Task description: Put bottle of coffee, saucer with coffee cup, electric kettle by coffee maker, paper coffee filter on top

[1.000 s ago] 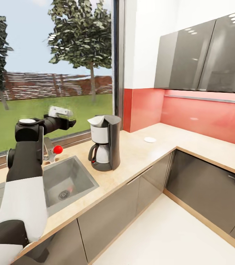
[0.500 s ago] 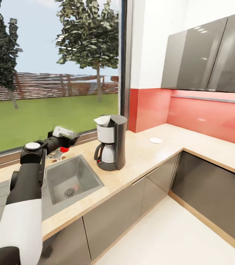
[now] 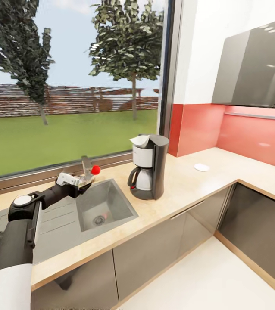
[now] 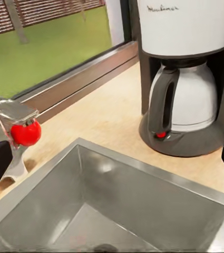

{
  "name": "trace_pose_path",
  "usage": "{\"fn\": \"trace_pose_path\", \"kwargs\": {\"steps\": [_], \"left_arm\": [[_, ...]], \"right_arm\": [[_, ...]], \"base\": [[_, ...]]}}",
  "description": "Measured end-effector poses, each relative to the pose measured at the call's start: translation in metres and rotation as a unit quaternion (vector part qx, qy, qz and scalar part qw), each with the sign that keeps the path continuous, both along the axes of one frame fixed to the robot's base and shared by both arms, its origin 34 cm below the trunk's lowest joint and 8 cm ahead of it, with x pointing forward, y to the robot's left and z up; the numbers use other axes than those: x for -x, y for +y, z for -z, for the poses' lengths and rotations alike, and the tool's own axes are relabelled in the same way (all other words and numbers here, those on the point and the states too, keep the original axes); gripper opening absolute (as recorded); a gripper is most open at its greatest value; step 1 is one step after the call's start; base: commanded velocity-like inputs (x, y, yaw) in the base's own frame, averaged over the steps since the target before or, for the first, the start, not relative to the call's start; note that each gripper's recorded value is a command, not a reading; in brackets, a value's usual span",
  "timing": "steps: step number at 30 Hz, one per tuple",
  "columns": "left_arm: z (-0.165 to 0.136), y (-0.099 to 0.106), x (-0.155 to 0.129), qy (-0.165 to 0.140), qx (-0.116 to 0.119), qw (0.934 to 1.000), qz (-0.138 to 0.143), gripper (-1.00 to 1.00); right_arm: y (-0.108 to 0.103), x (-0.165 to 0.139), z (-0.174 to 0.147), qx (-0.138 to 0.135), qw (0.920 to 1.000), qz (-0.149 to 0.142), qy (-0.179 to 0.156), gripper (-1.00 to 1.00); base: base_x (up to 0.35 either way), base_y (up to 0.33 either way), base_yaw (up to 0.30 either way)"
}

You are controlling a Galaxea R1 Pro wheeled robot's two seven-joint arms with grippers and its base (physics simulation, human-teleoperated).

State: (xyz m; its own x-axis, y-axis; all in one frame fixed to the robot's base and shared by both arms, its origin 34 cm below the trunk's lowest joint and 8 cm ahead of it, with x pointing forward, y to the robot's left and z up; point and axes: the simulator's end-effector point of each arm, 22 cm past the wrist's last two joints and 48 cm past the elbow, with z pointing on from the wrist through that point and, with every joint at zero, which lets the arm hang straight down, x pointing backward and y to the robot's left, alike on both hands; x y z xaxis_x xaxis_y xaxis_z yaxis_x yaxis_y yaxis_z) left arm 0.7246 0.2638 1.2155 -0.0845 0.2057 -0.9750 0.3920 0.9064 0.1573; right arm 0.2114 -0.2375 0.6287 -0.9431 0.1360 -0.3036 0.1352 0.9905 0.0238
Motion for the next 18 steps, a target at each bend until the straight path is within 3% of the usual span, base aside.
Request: {"fn": "trace_pose_path", "kwargs": {"steps": [7, 12, 18], "left_arm": [[0.008, -0.003, 0.003, -0.002, -0.004, 1.0, 0.005, 1.0], [0.009, -0.006, 0.004, -0.008, -0.007, 0.9999, 0.008, 1.0], [0.018, -0.009, 0.007, 0.001, -0.006, 0.9999, 0.013, 1.0]], "right_arm": [[-0.001, -0.001, 0.0, 0.0, 1.0, 0.0, -0.001, 1.0], [-0.001, -0.001, 0.0, 0.0, 1.0, 0.0, -0.001, 1.0], [-0.001, -0.001, 0.0, 0.0, 1.0, 0.0, -0.002, 1.0]], "base": [[0.0, -0.044, 0.265], [-0.068, -0.206, 0.045], [-0.016, -0.035, 0.003]]}}
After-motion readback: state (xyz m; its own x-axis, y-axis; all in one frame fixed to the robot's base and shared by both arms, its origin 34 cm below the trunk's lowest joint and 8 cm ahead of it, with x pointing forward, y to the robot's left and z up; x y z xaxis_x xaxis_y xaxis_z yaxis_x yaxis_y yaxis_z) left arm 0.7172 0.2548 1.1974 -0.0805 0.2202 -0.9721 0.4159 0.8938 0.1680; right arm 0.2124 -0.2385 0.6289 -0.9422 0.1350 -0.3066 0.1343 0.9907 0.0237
